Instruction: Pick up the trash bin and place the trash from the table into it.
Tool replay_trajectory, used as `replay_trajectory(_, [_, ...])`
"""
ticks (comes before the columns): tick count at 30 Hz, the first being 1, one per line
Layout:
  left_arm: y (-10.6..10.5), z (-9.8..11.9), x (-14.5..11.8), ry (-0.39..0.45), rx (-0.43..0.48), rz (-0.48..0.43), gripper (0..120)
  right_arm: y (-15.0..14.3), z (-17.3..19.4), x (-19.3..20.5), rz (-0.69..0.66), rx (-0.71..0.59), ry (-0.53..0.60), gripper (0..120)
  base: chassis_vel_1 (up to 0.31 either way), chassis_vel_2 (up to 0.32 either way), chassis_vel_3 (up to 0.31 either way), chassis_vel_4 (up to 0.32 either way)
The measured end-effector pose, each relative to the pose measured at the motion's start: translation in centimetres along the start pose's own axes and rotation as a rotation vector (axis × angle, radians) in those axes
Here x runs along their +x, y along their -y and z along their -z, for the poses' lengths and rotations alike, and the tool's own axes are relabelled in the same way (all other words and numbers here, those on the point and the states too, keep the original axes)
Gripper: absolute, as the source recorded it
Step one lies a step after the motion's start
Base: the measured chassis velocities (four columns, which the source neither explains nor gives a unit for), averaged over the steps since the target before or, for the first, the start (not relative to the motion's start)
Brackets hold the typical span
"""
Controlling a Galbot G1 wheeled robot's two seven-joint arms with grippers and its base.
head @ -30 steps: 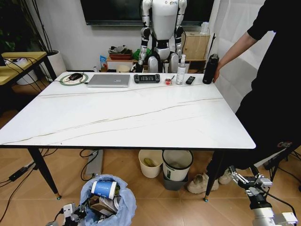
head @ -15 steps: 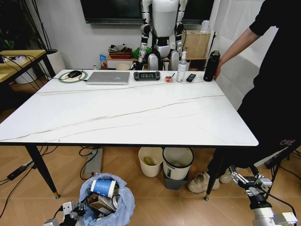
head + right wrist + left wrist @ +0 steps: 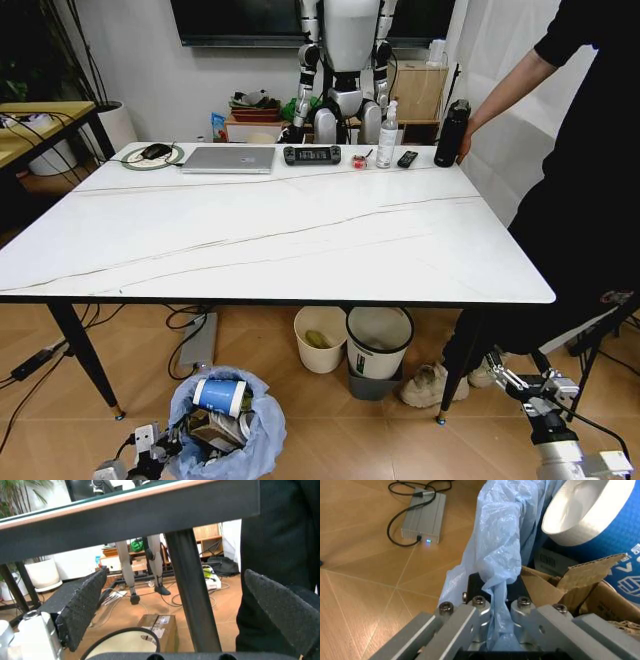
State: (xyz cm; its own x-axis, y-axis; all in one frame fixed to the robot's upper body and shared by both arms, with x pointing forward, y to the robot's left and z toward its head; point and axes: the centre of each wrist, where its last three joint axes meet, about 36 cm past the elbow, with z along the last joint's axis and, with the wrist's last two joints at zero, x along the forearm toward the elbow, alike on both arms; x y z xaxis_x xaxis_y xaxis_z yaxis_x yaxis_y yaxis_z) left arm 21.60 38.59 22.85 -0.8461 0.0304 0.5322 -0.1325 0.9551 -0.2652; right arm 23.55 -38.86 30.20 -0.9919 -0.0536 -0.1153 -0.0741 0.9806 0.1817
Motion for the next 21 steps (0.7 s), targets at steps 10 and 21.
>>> replay_trajectory(10, [0.0, -0.4, -0.2, -0.006, 0.000, 0.006, 0, 0.0, 0.0, 0.0, 0.000, 0.000, 0.000, 100, 0.000, 0.000, 0.000, 0.000])
replay_trajectory(21, [0.0, -1.1, -0.3, -0.015, -0.003, 0.010, 0, 0.0, 0.0, 0.0, 0.000, 0.000, 0.000, 100, 0.000, 0.000, 0.000, 0.000])
